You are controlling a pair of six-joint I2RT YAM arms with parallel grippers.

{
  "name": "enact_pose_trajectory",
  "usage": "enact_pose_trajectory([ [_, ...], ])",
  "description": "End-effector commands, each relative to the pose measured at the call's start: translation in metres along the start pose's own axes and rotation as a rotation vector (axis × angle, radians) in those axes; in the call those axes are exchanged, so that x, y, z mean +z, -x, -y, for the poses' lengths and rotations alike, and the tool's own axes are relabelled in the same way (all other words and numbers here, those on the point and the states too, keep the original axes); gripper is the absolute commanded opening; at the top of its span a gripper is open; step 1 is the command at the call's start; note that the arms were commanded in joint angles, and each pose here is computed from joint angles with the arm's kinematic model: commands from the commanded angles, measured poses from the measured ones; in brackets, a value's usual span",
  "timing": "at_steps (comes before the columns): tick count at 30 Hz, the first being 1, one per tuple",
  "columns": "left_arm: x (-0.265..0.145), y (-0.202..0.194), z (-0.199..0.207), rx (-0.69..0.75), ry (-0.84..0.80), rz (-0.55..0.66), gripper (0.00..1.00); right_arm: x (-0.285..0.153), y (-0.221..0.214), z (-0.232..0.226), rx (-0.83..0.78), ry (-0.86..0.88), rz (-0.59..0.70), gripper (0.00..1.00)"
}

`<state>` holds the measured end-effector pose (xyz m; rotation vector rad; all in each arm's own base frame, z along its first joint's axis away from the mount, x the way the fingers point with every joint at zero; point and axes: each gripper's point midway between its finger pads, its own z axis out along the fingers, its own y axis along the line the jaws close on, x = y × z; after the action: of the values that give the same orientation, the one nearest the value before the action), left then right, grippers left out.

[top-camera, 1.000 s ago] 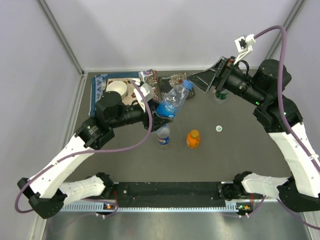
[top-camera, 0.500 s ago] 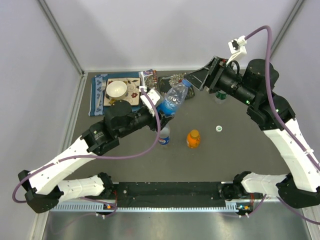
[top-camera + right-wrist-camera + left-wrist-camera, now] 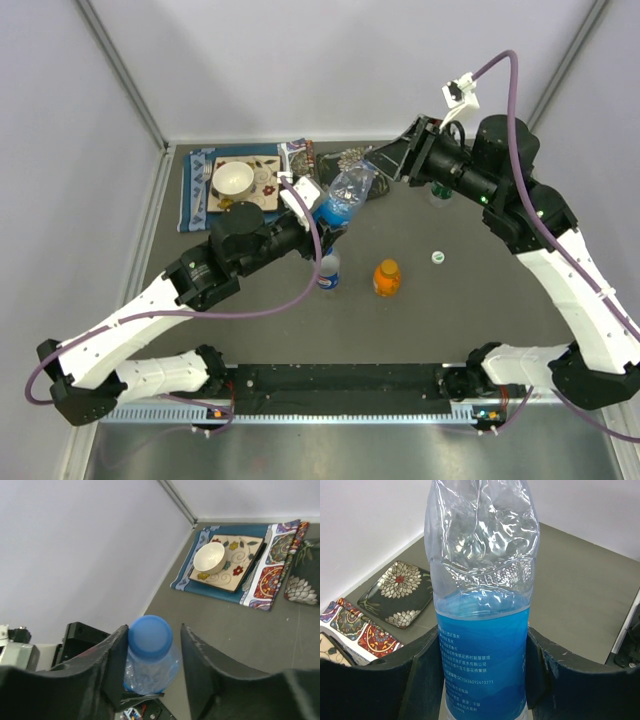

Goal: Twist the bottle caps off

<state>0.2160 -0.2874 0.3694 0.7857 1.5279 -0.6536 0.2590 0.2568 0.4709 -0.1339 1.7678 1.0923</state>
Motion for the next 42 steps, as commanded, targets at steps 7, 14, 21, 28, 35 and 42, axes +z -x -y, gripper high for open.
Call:
enact_pose_trajectory([
  [7,0.002,0.014,0.015,-0.01,-0.079,0.061,0.43,-0.002,-0.002,-0.027,-0.061,0.142,-0.023,0.0],
  [14,-0.023,0.037,0.06,-0.063,-0.37,0.115,0.41,-0.025,-0.022,-0.045,-0.283,0.319,-0.091,0.0],
  [21,-0.06,0.066,0.076,-0.168,-0.658,0.181,0.4,-0.06,-0.037,-0.072,-0.429,0.539,-0.136,0.0],
  [28,-0.087,0.074,0.083,-0.218,-0.859,0.205,0.41,-0.107,-0.06,-0.097,-0.573,0.803,-0.178,0.0],
  [35,-0.093,0.076,0.091,-0.231,-0.959,0.211,0.43,-0.136,-0.076,-0.116,-0.613,1.055,-0.26,0.0],
  [42,-0.094,0.071,0.094,-0.27,-1.009,0.192,0.43,-0.152,-0.081,-0.123,-0.667,1.22,-0.282,0.0],
])
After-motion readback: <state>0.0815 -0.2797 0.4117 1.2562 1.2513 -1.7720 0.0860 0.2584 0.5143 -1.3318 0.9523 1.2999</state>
